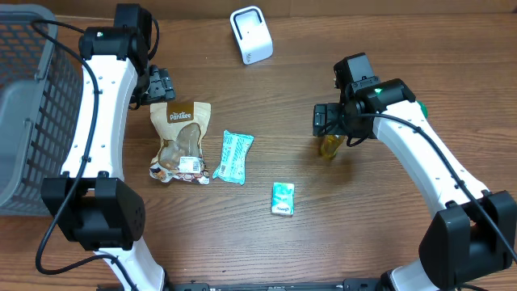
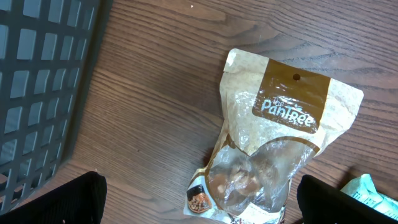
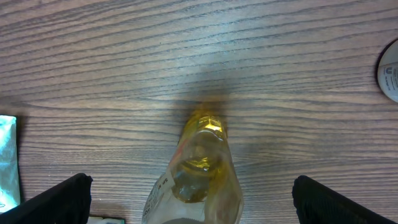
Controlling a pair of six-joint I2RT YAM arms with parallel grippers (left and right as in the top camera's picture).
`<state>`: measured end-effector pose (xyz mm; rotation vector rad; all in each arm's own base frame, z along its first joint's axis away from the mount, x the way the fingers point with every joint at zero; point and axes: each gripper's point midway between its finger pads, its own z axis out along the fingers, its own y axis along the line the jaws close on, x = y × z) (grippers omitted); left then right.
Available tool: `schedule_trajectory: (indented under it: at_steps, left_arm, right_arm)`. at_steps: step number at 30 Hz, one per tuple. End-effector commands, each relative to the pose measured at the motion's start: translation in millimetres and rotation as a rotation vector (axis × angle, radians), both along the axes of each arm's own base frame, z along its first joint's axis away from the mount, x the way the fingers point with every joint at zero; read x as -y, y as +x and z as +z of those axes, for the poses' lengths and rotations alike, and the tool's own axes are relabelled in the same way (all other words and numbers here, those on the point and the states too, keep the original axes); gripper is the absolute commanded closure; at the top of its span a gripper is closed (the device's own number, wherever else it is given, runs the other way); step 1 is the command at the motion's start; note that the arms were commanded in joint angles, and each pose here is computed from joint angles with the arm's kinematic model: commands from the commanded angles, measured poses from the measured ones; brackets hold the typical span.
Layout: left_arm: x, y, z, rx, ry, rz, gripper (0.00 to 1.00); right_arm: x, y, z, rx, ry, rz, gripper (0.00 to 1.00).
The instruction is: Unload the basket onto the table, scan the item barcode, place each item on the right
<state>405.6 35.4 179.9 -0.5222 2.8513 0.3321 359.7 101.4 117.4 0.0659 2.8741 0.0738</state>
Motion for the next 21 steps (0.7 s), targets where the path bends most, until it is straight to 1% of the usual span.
schedule_trajectory:
  at_steps: [1, 7, 11, 21]
  left_arm:
    - [-1.3, 2.9, 9.8, 0.029, 0.013, -0.003, 0.01]
    - [-1.2, 2.9, 9.7, 0.029, 0.012, -0.003, 0.0]
    - [-1.2, 2.9, 9.7, 0.029, 0.012, -0.003, 0.0]
    - [-1.3, 2.9, 9.8, 0.029, 0.013, -0.003, 0.0]
  right_arm:
    - [-0.3, -1.7, -3.2, -0.006, -0.008, 0.003, 0.0]
    - [-0.8, 0.7, -2.5, 0.004, -0.004, -0.002, 0.0]
    - [-1.8, 6.2, -0.9, 0.024, 0.023, -0.073, 0.0]
    - [-0.8, 2.8, -2.4, 0.007, 0.034, -0.13, 0.0]
